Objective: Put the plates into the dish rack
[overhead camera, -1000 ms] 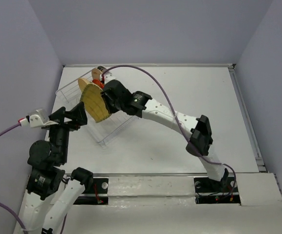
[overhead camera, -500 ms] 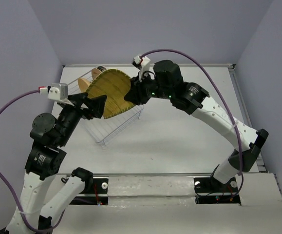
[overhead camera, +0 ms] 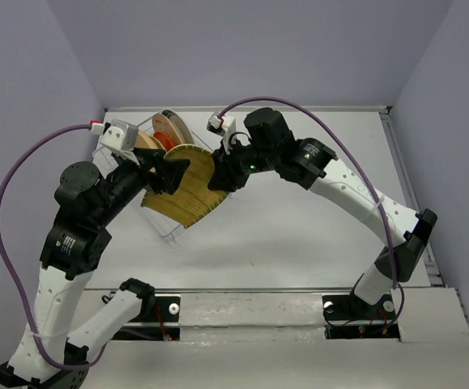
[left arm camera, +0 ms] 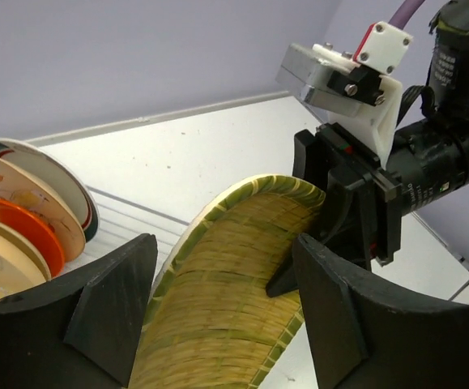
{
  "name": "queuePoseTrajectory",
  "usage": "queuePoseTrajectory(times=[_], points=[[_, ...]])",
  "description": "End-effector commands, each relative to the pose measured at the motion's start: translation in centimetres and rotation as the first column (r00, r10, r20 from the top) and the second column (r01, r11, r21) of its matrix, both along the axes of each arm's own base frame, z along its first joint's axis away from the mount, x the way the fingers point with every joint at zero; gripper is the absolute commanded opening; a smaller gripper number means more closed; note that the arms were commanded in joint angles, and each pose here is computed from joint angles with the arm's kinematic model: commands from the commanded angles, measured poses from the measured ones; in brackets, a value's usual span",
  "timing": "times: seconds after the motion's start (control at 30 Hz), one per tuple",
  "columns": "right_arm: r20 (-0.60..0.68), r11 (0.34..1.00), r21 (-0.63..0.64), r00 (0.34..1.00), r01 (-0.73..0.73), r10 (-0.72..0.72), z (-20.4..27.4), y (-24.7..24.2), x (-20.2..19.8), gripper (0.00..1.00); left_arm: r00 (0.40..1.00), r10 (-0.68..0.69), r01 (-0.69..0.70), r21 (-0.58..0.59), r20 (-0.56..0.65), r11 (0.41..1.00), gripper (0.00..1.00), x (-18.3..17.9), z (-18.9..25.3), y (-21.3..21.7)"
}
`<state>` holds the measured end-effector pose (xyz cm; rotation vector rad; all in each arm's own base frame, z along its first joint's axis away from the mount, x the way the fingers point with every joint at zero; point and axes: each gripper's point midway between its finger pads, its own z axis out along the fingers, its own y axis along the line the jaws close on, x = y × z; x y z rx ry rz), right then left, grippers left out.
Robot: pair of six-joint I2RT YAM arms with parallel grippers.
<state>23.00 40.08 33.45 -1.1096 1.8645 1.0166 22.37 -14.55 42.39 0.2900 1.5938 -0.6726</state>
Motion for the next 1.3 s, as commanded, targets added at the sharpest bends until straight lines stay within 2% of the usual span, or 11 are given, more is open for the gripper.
queuePoseTrajectory(times=[0.0, 0.1, 0.17, 0.2, 0.3, 0.43, 0.77, 0.83, 1.17, 1.2, 1.27], points=[[0.096, 0.992, 0.088, 0.992, -0.088, 0.080, 4.0, -0.2, -1.1, 0.07, 1.000, -0.013, 0.013, 0.046, 0.003, 0.999, 0.82, -1.0, -0.8, 0.3], [0.104, 0.988, 0.084, 0.987, -0.133, 0.124, 4.0, -0.4, -1.8, 0.07, 0.998, -0.066, 0.067, 0.070, -0.015, 0.995, 0.83, -1.5, -1.5, -0.3], [0.108, 0.985, 0.087, 0.984, -0.149, 0.139, 4.1, -0.6, -1.8, 0.07, 0.992, -0.124, 0.125, 0.071, -0.026, 0.990, 0.72, -1.9, -2.1, -1.2], [0.103, 0.981, 0.090, 0.981, -0.172, 0.162, 4.1, -0.7, -2.3, 0.07, 0.990, -0.139, 0.140, 0.062, -0.021, 0.988, 0.57, -1.9, -2.0, -1.5], [0.101, 0.972, 0.095, 0.973, -0.217, 0.207, 3.9, -0.6, -3.1, 0.07, 0.986, -0.166, 0.167, 0.056, -0.026, 0.984, 0.29, -1.9, -2.5, -2.0], [0.106, 0.973, 0.095, 0.974, -0.208, 0.198, 4.0, -1.1, -2.9, 0.07, 0.992, -0.125, 0.125, 0.041, -0.015, 0.991, 0.05, -1.5, -2.0, -1.5], [0.123, 0.967, 0.164, 0.977, -0.195, 0.176, 5.7, -2.0, -3.6, 0.07, 0.995, -0.081, 0.081, -0.008, 0.063, 0.997, 0.05, -2.5, -0.8, -0.4], [0.125, 0.966, 0.189, 0.980, -0.179, 0.157, 6.1, -2.5, -3.5, 0.13, 0.997, -0.036, 0.038, -0.027, 0.068, 0.999, 0.05, -2.3, -0.6, 0.3], [-0.006, 0.906, 0.418, 0.998, -0.058, 0.067, 7.6, -2.8, -3.8, 0.21, 0.986, 0.150, -0.139, -0.150, 0.068, 0.979, 0.05, -2.0, 1.1, 3.2], [0.026, 0.883, 0.465, 0.998, -0.066, 0.061, 8.8, -2.8, -3.8, 0.21, 0.983, 0.175, -0.163, -0.160, 0.063, 0.974, 0.06, -1.9, 1.0, 3.6], [0.010, 0.848, 0.526, 0.997, -0.066, 0.071, 9.7, -2.7, -4.2, 0.07, 0.981, 0.187, -0.175, -0.165, 0.060, 0.971, 0.05, -1.8, 0.9, 3.8]])
